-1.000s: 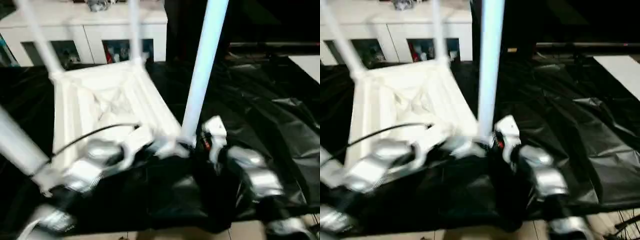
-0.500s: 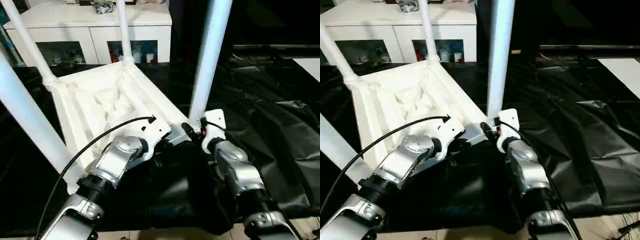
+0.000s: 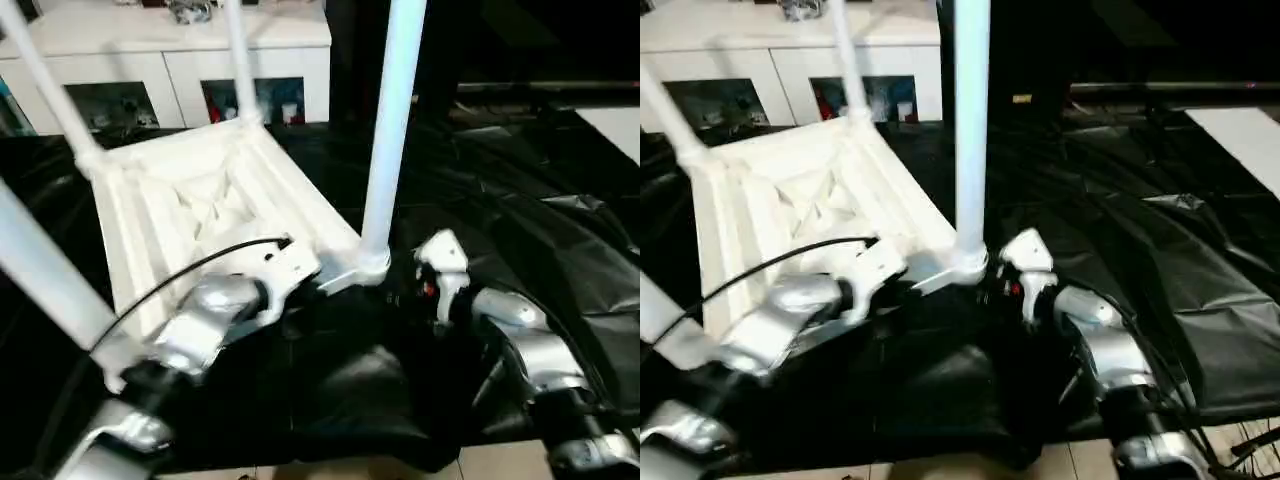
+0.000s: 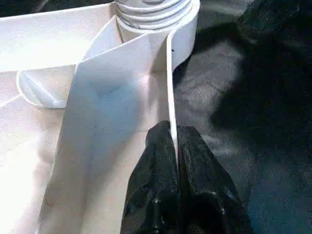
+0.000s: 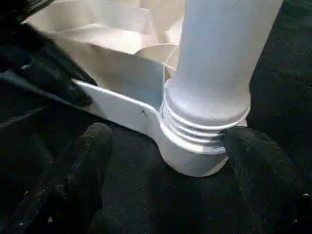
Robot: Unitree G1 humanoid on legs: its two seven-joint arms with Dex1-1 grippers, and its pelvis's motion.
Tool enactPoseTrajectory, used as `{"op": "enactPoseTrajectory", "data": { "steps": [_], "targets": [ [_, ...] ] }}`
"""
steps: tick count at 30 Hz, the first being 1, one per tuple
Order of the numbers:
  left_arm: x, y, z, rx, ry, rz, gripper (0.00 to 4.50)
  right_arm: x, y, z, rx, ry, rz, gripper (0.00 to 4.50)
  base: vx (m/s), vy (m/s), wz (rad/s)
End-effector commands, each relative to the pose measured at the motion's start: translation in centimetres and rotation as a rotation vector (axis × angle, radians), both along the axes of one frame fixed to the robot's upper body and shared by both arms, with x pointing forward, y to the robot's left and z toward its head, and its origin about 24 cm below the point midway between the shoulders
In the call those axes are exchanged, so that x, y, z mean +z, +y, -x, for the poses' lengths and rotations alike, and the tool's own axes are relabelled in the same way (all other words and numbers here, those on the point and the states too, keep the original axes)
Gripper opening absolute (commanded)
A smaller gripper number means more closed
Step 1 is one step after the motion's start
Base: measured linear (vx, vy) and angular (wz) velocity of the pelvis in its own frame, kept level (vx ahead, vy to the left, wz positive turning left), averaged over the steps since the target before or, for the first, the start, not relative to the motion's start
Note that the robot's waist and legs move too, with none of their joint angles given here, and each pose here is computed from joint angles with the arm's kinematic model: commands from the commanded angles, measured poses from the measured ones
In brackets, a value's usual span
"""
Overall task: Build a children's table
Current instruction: Rotate leg to tighten
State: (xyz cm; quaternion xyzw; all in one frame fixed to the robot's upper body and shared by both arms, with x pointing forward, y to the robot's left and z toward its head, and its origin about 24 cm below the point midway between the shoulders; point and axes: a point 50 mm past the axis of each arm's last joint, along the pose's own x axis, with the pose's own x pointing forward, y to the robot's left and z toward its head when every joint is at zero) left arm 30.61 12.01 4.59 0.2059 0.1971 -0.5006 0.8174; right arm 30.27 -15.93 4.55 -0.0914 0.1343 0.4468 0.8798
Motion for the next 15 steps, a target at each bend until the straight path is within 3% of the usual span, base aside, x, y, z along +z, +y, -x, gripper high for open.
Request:
{"op": "enactPoseTrajectory", "data": {
  "steps": [1,7,14,15],
  "targets": [
    [-0.1,-0.6,1.3,-0.144,0.041,0.043,0.00,0.6,-0.1,0.4,0.078,-0.023,0.002,3.91,0.000,0.000,0.00],
    [0.3,-0.2,2.2,-0.229,0.082,0.055,0.00,0.9,-0.3,0.6,0.135,-0.016,-0.002,3.91,0.000,0.000,0.00],
    [0.5,0.2,2.3,-0.238,0.086,0.055,0.00,0.5,0.5,1.1,0.216,0.020,-0.020,3.91,0.000,0.000,0.00],
    [0.5,0.3,2.3,-0.238,0.087,0.055,0.00,0.4,0.5,1.2,0.218,0.023,-0.021,3.75,0.000,0.000,0.00]
  ]
}}
